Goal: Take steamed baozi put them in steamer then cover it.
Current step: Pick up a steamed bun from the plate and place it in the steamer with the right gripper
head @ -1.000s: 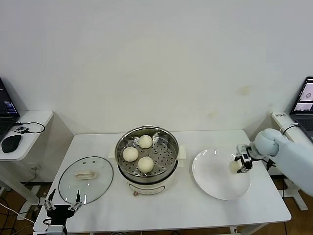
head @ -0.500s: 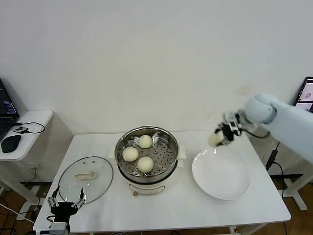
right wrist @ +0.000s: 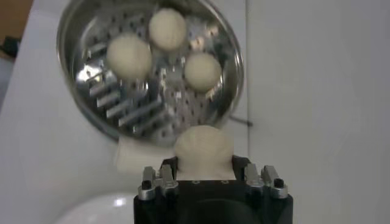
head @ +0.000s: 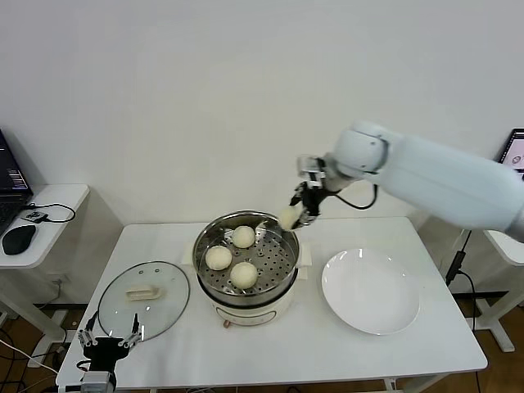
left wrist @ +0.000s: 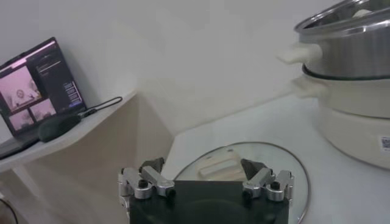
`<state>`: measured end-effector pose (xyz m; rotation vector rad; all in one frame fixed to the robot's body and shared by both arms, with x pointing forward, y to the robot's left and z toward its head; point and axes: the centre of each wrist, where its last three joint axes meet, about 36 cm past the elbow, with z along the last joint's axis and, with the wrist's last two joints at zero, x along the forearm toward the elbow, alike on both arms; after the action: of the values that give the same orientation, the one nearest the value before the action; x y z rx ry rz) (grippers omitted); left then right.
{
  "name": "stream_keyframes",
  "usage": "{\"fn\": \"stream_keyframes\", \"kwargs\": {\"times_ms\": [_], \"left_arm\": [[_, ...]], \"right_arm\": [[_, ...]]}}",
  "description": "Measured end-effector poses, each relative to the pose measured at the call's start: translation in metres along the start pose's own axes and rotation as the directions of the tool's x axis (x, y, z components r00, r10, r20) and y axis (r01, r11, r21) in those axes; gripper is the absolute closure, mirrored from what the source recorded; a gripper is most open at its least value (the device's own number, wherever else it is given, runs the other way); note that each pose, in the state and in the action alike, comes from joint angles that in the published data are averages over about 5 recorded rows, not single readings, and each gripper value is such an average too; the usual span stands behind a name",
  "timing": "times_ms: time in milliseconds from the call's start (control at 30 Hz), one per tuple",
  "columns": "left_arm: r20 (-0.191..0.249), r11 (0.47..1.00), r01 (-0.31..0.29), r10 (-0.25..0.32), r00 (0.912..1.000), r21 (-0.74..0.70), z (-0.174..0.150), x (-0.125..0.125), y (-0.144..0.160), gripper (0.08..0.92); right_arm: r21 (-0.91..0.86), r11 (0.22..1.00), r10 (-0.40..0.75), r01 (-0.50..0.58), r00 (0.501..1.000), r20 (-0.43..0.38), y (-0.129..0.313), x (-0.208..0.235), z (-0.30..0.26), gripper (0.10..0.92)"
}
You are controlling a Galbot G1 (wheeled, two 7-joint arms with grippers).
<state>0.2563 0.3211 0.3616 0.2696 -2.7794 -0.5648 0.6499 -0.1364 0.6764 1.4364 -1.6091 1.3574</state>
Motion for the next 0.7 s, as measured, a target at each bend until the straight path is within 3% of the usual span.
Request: {"fn": "stream_keyframes", "kwargs": {"times_ms": [700], "left_arm": [[-0.010, 1.000, 0.008, -0.008, 0.9999, -0.001, 0.004, -0.002, 0.002, 0.177]], "right_arm": [[0.020, 0.995, -0.099, 0.101, 0.993, -0.071, 0.007, -0.097, -0.031, 0.445]]}}
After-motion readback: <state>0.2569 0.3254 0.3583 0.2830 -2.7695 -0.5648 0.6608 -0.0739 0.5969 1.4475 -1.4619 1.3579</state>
